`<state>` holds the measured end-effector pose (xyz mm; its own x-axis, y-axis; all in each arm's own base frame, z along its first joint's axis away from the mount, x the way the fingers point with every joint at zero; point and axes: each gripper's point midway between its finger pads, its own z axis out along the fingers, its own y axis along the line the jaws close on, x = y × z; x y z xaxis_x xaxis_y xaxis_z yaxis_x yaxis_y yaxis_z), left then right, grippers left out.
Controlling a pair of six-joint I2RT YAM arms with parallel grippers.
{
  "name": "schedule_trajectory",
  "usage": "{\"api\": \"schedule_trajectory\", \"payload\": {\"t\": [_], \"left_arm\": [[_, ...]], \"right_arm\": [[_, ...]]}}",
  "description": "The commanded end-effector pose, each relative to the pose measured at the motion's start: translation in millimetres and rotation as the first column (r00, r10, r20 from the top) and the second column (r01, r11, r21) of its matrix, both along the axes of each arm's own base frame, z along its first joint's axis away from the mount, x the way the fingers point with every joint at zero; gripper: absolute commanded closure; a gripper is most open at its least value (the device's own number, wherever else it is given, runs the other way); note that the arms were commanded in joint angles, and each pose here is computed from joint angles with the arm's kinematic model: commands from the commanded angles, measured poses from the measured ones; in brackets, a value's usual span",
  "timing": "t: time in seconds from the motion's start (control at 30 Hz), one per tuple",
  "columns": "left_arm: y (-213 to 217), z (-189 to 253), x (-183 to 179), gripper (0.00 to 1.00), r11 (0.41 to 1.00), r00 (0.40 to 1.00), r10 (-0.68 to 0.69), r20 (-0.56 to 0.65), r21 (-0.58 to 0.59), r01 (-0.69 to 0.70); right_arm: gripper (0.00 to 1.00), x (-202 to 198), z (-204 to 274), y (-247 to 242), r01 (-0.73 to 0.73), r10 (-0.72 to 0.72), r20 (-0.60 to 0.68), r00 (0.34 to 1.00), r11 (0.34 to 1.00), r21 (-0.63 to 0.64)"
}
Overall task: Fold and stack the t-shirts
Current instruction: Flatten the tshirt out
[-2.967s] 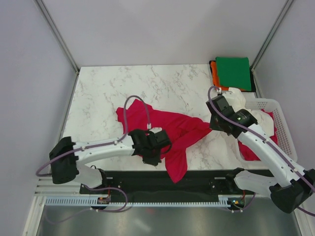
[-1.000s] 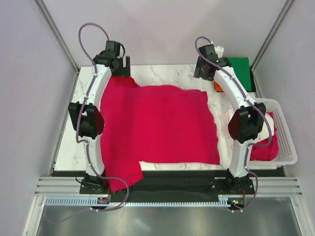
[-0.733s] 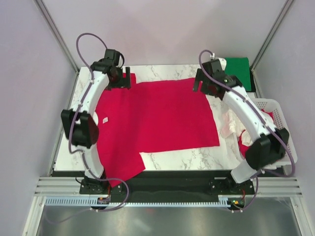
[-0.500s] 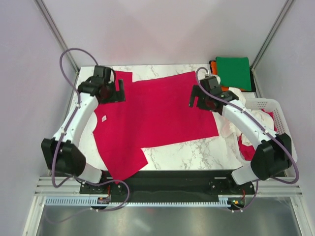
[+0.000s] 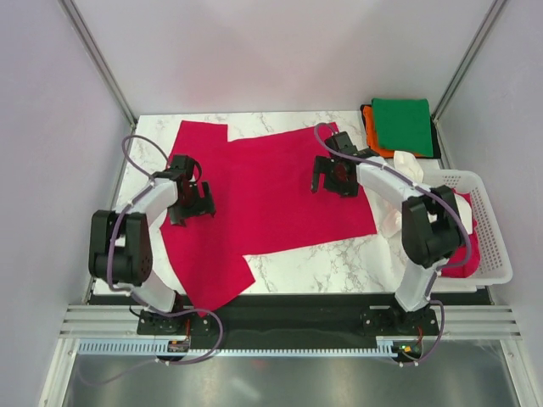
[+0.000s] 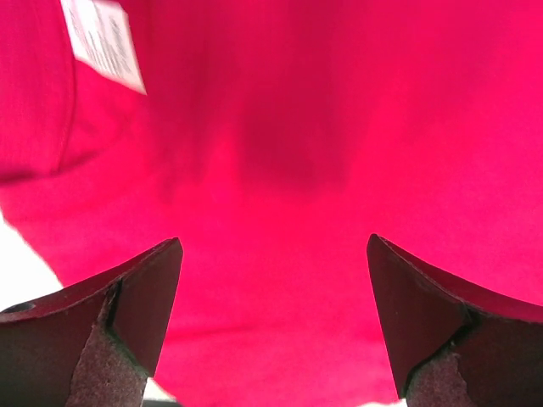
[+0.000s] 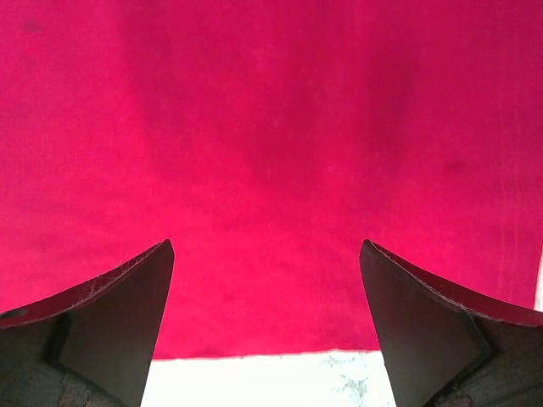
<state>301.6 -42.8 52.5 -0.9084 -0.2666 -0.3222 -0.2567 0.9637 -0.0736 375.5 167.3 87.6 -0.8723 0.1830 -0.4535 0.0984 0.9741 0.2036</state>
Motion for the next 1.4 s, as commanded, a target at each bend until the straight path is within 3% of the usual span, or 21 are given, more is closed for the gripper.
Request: {"api": "schedule_trajectory", "payload": {"t": [0.0,0.3,0.53,0.73,0.77,0.83,0.87,0.9,0.97,1.1,1.2,1.37], "left_arm": [[10.1,-12.2,30.3,0.04,0.997,0.997,0.072,0.029,-0.036,-0.071],[30.3,-50.7,83.6,0.05,0.996,0.995,0.078,-0.055,0.046,-0.075],[33.8,-46.9,151.6,0.08,0.995,0.996,0.088,-0.029,0.053,-0.086],[31.7,24.2,166.1,0.07,0.996,0.992,0.082,0.096,0.034,-0.085],[32.5,62.3,163.2,0.07,0.995,0.98,0.085,0.179,0.027,-0.091],[38.4,74.2,140.5,0.04,0.99,0.972,0.124,0.2,0.038,-0.134],[45.5,112.1,130.5,0.03,0.983,0.941,0.155,0.301,0.045,-0.176],[47.9,96.4,106.5,0.02,0.978,0.946,0.184,0.266,0.051,-0.204],[41.8,107.1,82.0,0.02,0.966,0.919,0.252,0.303,-0.024,-0.257],[22.5,90.3,-11.4,0.02,0.912,0.891,0.396,0.223,-0.207,-0.353],[22.7,72.3,-59.0,0.03,0.875,0.859,0.469,0.205,-0.243,-0.419],[25.9,34.5,-97.4,0.07,0.792,0.806,0.585,0.095,-0.284,-0.541]], "right_arm": [[0.02,12.5,-13.4,-7.0,0.01,-0.012,-0.053,0.999,0.999,-0.039],[0.02,54.2,-51.6,-6.8,0.035,-0.039,-0.112,0.993,0.999,-0.037],[0.02,107.4,-65.0,-0.6,0.045,-0.044,-0.097,0.994,0.999,0.002],[0.02,117.2,-7.2,16.1,-0.042,0.044,-0.012,0.999,0.995,0.093],[0.02,113.9,3.7,19.7,-0.058,0.057,0.01,0.998,0.993,0.099],[0.02,96.1,32.1,19.8,-0.076,0.071,0.05,0.996,0.991,0.111],[0.02,89.2,41.9,23.5,-0.091,0.083,0.07,0.994,0.989,0.121],[0.02,72.3,54.7,21.3,-0.098,0.088,0.086,0.992,0.988,0.122],[0.02,54.0,66.2,25.2,-0.113,0.099,0.119,0.988,0.987,0.112],[0.02,-8.8,69.7,14.6,-0.065,0.052,0.104,0.993,0.989,0.129],[0.02,-51.3,62.2,7.0,-0.018,0.008,0.053,0.999,0.983,0.183],[0.02,-92.0,51.4,-15.8,0.033,-0.039,0.033,0.999,0.987,0.16]]}}
